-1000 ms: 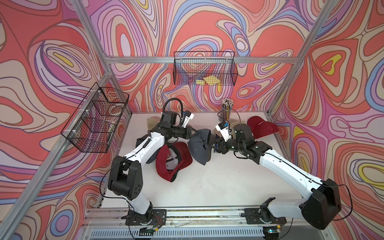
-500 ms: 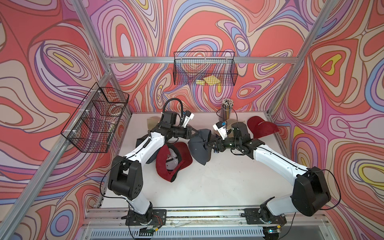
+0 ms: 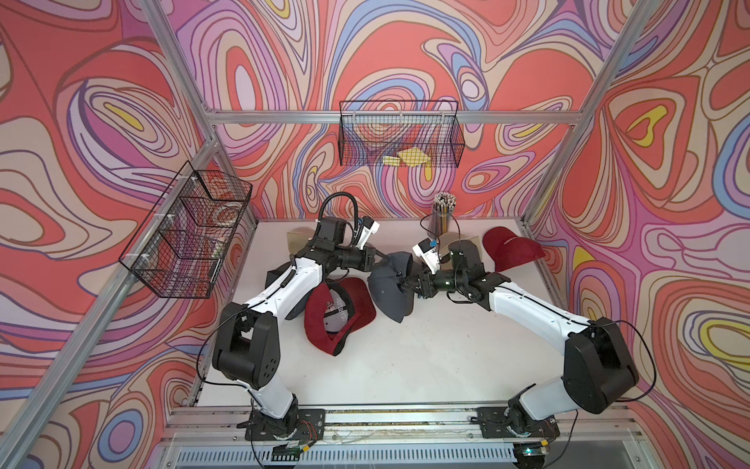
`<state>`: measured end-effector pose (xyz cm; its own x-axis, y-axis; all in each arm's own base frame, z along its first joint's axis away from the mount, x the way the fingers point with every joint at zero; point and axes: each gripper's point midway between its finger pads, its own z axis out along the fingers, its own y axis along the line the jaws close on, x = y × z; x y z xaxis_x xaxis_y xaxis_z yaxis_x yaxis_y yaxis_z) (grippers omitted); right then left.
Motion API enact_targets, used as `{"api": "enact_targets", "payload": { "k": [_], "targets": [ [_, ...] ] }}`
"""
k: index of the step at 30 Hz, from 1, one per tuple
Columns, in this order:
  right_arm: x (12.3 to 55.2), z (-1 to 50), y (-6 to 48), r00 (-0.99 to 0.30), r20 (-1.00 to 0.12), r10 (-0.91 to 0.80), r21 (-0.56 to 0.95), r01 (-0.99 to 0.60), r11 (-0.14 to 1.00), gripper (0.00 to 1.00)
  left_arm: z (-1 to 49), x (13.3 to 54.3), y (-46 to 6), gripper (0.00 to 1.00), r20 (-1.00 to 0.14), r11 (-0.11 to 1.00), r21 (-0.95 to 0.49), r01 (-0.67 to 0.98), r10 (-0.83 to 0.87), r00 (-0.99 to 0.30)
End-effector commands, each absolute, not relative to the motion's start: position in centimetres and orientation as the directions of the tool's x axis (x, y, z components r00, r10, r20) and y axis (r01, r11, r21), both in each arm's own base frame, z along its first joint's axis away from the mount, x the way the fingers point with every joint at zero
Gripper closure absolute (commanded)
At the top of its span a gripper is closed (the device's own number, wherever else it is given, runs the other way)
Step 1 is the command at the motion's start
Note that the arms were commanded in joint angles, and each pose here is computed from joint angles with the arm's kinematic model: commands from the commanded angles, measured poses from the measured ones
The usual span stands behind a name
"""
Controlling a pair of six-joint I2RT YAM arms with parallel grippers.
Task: Open the adjustable buckle of the baseball cap
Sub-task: Pull the adjustable strap on the baseball cap.
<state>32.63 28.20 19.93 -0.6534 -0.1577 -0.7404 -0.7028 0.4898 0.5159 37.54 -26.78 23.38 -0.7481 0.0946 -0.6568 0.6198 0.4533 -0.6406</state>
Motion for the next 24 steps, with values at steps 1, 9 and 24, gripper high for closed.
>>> {"api": "enact_targets", "payload": {
  "k": [1,9,24],
  "targets": [
    [32.6,19.3,28.3,-0.654,-0.739,-0.162,0.52,-0.707,0.479,0.73,23.3,37.8,-26.8,1.0,-0.659,0.435,-0.649,0.624,0.088,-0.747],
    [32.6,19.7,28.6,-0.627,-0.763,-0.159,0.51,-0.734,0.448,0.9,23.3,37.8,-26.7,1.0,-0.657,0.438,-0.65,0.62,0.085,-0.749],
    [31.9,22.4,28.1,-0.462,-0.871,-0.169,0.361,-0.833,0.418,1.0,23.9,38.9,-24.8,0.49,-0.691,0.453,-0.619,0.642,0.076,-0.719]
  ]
}}
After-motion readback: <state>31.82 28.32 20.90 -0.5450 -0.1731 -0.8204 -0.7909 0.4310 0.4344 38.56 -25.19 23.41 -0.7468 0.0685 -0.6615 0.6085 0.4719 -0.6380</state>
